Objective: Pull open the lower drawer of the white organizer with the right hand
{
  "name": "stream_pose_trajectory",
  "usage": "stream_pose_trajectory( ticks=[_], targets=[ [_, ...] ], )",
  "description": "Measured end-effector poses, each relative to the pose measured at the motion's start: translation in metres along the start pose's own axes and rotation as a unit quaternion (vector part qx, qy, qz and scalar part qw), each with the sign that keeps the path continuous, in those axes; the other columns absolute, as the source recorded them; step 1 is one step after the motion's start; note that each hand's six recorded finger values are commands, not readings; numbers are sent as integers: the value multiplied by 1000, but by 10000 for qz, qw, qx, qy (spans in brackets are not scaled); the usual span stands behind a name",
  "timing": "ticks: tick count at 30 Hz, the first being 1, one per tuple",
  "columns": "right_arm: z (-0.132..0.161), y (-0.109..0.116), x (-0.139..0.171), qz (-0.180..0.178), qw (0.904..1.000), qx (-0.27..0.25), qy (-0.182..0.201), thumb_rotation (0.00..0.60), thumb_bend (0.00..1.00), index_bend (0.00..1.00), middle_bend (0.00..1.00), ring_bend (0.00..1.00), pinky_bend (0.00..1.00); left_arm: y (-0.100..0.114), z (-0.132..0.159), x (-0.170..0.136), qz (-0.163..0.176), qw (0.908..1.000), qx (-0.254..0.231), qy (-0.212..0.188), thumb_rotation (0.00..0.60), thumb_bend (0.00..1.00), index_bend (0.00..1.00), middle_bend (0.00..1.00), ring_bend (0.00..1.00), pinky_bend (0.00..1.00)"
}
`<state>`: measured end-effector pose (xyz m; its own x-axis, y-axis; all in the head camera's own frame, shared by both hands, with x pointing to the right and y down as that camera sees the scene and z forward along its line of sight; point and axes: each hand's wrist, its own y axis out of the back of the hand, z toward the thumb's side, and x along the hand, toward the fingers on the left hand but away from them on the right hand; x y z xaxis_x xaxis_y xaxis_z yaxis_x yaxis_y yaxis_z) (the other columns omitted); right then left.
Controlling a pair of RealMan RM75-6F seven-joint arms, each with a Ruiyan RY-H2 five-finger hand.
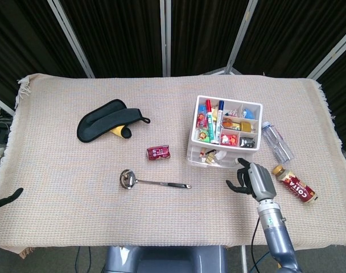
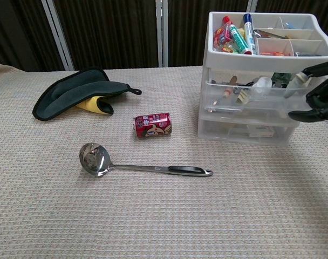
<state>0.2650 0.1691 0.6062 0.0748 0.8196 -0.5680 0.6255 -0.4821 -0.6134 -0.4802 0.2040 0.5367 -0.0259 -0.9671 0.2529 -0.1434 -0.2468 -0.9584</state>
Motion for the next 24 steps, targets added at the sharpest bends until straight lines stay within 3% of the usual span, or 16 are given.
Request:
stream_pose_trajectory(
  ticks=[24],
  targets=[
    [3,-17,41,139,9989,-144,429,600,192,533,722,789,691,1,1,0,27,10000,-12,-10,600,113,0,0,0,0]
  ],
)
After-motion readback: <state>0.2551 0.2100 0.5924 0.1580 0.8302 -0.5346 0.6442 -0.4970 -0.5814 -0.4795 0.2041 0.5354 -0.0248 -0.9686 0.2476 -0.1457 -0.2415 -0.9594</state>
